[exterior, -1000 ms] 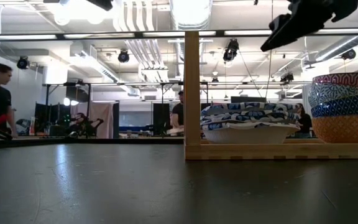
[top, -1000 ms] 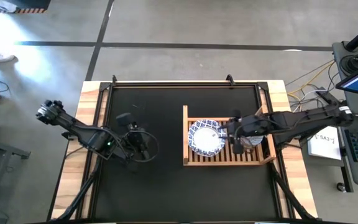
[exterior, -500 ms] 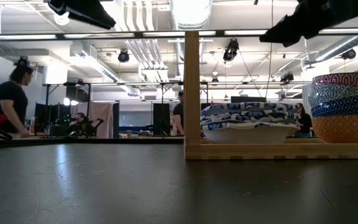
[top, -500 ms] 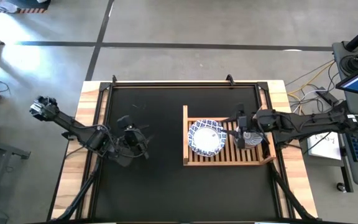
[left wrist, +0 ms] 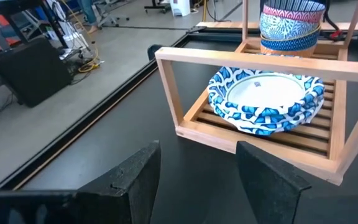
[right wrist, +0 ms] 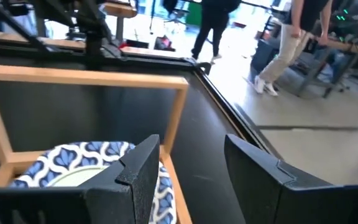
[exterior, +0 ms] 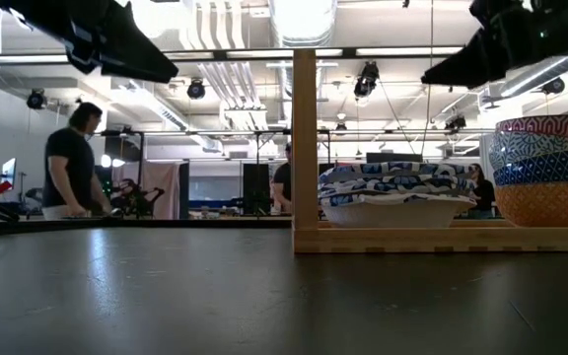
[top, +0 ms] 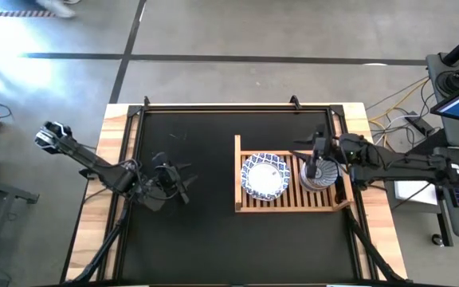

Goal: Place and stack bowls onto a shelf
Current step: Return to Home Position

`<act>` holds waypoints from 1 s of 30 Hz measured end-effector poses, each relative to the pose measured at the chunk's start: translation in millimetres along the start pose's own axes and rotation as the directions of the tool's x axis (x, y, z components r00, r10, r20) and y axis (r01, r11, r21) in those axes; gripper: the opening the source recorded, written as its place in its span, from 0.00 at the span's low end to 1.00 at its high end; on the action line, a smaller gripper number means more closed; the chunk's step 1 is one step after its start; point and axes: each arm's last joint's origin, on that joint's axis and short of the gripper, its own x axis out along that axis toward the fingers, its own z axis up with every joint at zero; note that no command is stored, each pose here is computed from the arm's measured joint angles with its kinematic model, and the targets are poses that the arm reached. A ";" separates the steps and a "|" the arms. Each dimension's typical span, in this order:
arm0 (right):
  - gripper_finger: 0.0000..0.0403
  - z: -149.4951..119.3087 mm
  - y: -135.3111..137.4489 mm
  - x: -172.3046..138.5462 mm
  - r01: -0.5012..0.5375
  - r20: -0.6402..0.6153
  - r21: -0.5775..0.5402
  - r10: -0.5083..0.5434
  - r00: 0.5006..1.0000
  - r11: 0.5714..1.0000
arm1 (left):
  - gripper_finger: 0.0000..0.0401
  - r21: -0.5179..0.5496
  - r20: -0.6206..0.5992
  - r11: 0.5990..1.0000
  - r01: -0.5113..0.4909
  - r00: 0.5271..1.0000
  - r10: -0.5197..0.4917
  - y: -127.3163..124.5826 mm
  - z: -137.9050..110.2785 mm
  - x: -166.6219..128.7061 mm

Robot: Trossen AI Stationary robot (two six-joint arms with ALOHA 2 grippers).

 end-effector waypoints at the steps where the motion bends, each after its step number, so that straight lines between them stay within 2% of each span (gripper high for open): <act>1: 0.42 -3.3 -0.8 -1.4 0.010 0.001 0.014 -0.010 1.000 1.000 | 0.48 -0.002 0.003 1.000 0.002 1.000 -0.002 -0.1 -2.2 0.6; 4: 0.42 -16.7 -0.6 -2.6 0.031 0.022 0.039 -0.031 0.999 0.999 | 0.48 -0.008 0.007 1.000 0.003 1.000 -0.003 0.0 -7.4 2.0; 9: 0.42 -34.0 0.9 -2.4 0.067 0.160 0.057 -0.076 0.984 0.996 | 0.48 -0.018 0.012 1.000 0.006 1.000 -0.006 -0.3 -7.7 2.2; 15: 0.42 -40.7 -0.9 -7.8 0.127 0.384 0.084 -0.150 0.911 0.988 | 0.48 -0.025 0.016 1.000 0.008 1.000 -0.007 -0.5 -7.2 2.3; 18: 0.42 -42.6 -2.7 -10.6 0.150 0.429 0.096 -0.177 0.886 0.984 | 0.48 -0.028 0.018 1.000 0.009 1.000 -0.008 -1.0 -7.0 2.5; 25: 0.42 -45.2 -6.0 -12.5 0.178 0.440 0.114 -0.210 0.873 0.977 | 0.48 -0.029 0.020 1.000 0.009 1.000 -0.009 -2.0 -7.1 3.0; 30: 0.42 -39.5 -6.7 -17.5 0.168 0.514 0.119 -0.205 0.833 0.979 | 0.48 -0.026 0.018 1.000 0.009 1.000 -0.009 -2.2 -7.6 3.2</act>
